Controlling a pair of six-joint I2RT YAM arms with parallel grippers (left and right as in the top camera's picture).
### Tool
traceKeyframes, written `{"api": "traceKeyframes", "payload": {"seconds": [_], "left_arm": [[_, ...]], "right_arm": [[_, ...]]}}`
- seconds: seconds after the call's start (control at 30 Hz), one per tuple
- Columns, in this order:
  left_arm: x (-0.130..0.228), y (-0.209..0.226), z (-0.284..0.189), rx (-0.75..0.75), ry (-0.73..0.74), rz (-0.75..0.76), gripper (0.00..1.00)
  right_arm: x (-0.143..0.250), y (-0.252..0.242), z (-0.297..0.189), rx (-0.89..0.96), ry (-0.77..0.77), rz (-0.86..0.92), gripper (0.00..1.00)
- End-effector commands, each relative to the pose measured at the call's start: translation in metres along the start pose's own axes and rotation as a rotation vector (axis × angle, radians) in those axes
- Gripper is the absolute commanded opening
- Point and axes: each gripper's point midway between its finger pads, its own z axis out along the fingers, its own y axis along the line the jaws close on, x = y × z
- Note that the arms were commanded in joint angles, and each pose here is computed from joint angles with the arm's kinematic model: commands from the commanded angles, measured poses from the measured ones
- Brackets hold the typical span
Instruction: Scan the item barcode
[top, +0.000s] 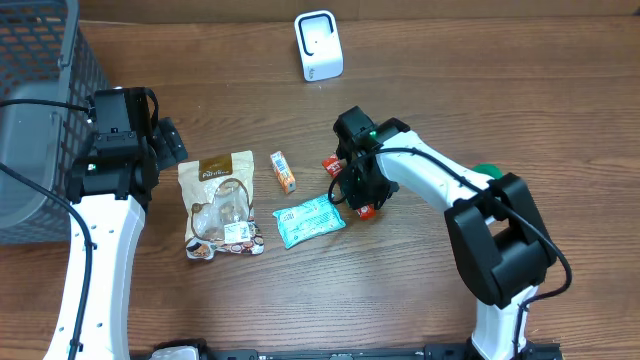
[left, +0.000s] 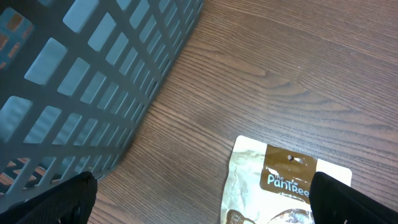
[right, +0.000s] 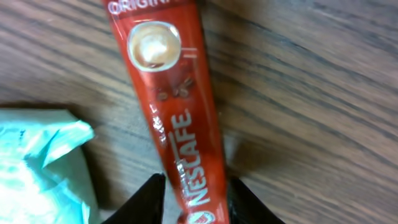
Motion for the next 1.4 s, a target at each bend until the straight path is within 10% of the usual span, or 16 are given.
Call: {"api": "traceKeyframes", "payload": {"seconds": [0.0,0.5,0.57,0.73,1.37], "left_arm": [[-0.005,0.002,-0.002,-0.013,-0.015,-0.002,1.00],[-0.005,0.002,-0.002,-0.013,-0.015,-0.002,1.00],[-0.005,0.002,-0.002,-0.013,-0.015,-0.002,1.00],[-0.005,0.002,-0.002,-0.013,-0.015,-0.002,1.00],[-0.005,0.002,-0.002,-0.013,-0.015,-0.002,1.00]], "right_arm": [[0.003,-0.002,0.008,-0.004,0.014,-0.001,0.25],[0.011,-0.003,0.009,-0.003,0.044,0.003,0.22],[0.014,-0.004,0.009,0.004,0.053,0.004,0.04],[0.006,-0.004,-0.003,-0.043,0.024,0.034,0.04],[-0.006,0.096,-0.166,-1.141,0.030,0.205,0.04]]}}
